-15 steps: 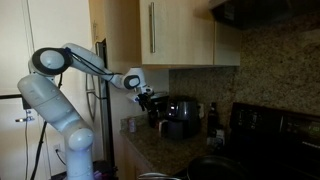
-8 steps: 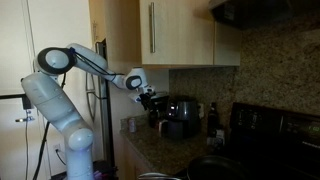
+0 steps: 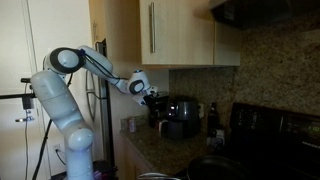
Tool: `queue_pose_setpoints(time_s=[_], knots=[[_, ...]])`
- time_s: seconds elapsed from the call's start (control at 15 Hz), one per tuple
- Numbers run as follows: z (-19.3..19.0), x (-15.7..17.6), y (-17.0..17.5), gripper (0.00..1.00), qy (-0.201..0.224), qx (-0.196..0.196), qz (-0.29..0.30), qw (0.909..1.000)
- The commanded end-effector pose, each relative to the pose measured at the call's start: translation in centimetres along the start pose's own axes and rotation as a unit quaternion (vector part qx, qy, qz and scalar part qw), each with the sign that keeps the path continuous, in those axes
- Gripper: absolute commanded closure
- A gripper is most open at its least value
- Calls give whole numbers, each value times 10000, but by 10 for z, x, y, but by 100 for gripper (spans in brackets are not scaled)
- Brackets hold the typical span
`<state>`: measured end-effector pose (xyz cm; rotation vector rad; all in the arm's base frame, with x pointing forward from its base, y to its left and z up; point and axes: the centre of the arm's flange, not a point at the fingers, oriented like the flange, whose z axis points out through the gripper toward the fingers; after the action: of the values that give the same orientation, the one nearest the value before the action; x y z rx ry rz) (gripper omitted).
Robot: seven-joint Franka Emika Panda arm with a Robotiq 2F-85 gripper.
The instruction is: Turn off the coffee maker
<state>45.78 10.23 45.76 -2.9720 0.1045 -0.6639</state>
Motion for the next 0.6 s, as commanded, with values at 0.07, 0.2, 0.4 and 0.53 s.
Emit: queue_pose_setpoints(time_s=[0.07,0.2,0.4,0.53], knots=[[6,4,-1,0,62,-73,76,9999],[9,6,-2,0,61,-86,99,9999],[24,14,-1,0,71,-101,203,9997],[34,19,-2,0,0,10,286,9996]])
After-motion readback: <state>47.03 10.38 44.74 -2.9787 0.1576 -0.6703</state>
